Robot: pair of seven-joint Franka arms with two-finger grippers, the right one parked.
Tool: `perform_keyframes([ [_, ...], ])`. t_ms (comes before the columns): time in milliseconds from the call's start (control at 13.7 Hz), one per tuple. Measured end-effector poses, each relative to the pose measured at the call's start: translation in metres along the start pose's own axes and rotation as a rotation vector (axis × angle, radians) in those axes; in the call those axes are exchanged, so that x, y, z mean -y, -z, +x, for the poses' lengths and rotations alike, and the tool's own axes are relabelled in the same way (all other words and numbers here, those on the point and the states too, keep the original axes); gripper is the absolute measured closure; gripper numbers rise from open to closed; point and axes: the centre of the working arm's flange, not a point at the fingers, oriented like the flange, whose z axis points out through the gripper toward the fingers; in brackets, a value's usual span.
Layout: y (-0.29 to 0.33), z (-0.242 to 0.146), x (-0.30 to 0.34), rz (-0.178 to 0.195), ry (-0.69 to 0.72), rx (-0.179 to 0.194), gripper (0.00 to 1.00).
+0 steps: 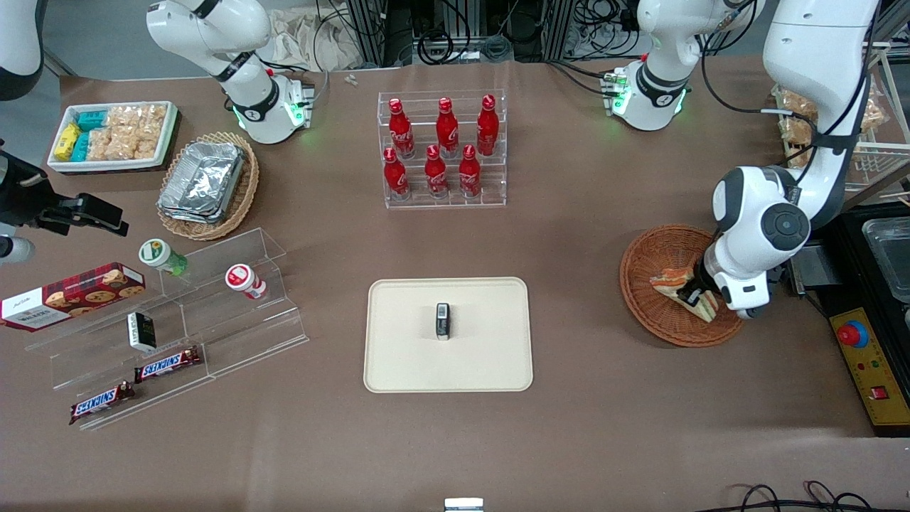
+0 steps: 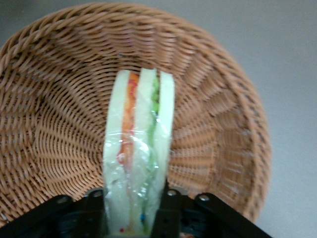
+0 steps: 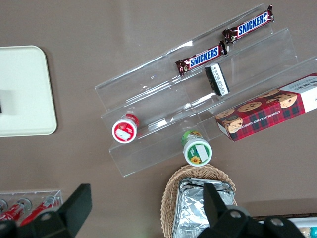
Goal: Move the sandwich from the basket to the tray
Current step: 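Close the left gripper on the sandwich's edge, then lift the sandwich and carry it over the cream tray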
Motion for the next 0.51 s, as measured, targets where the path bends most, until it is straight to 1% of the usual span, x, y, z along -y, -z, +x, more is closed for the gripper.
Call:
perform_keyframes([
  [73,0.017,-0.002,-0.011,0.031,-0.009,0.012,0.70],
  [146,0.041,-0.003,-0.022,0.069,-0.025,0.026,0.77],
  [219,0.068,-0.005,-0.033,0.098,-0.062,0.036,0.81],
  [292,0.098,-0.010,-0.044,0.110,-0.111,0.041,0.81],
  [365,0.126,-0.015,-0.054,0.110,-0.162,0.043,0.81],
  [511,0.184,-0.031,-0.072,0.100,-0.256,0.042,0.81],
])
